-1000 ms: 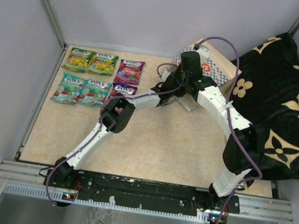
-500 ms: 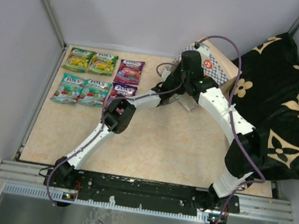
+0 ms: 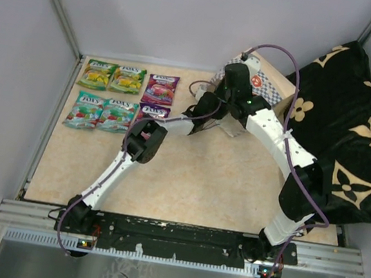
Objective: Take the snacks out of the paper bag
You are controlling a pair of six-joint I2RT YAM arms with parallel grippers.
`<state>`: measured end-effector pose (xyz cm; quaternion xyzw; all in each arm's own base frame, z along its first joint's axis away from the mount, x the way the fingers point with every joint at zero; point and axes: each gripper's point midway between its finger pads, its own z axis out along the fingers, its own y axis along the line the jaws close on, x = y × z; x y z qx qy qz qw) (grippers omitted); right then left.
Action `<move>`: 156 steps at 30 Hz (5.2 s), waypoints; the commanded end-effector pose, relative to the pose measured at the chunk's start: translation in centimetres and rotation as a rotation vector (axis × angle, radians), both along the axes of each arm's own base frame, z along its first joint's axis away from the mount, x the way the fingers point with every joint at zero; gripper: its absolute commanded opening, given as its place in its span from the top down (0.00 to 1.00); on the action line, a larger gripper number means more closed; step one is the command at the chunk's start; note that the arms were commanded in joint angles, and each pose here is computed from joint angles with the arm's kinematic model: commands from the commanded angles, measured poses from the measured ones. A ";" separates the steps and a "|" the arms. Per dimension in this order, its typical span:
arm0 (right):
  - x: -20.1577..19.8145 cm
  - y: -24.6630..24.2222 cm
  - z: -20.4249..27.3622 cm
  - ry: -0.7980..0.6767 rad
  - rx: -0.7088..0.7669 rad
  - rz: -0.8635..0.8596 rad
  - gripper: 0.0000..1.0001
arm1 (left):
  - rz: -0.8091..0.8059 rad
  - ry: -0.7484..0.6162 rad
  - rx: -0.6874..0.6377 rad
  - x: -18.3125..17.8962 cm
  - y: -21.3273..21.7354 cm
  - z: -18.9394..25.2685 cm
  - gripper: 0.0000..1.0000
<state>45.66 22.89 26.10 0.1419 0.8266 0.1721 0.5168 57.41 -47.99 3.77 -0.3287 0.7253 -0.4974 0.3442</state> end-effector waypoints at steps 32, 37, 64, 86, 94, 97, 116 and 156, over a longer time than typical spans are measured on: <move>4.3 -8.6 6.0 -0.193 0.069 -0.151 1.00 | -0.273 -0.370 0.579 -21.8 27.0 20.8 1.00; 4.6 -8.0 5.6 -0.184 0.079 -0.128 1.00 | -0.179 -0.236 0.710 -25.1 31.6 19.9 1.00; 4.7 -6.4 2.7 -0.116 0.086 -0.047 1.00 | 0.001 0.666 1.672 -33.8 46.3 11.5 1.00; 5.1 -6.0 1.4 -0.099 0.078 -0.030 1.00 | -0.333 0.722 1.715 -33.0 41.1 2.1 1.00; 5.3 -5.7 0.9 -0.088 0.079 -0.020 1.00 | -0.407 0.734 1.711 -33.3 40.7 0.0 1.00; 5.3 -5.7 1.0 -0.089 0.077 -0.018 1.00 | -0.419 0.734 1.706 -33.2 40.8 -0.8 1.00; 5.1 -5.6 2.4 -0.112 0.073 -0.006 1.00 | -0.626 0.776 1.820 -31.4 43.5 -2.4 1.00; 5.3 -6.4 2.1 -0.119 0.115 0.014 1.00 | -0.660 0.718 2.204 -29.0 48.5 -1.0 1.00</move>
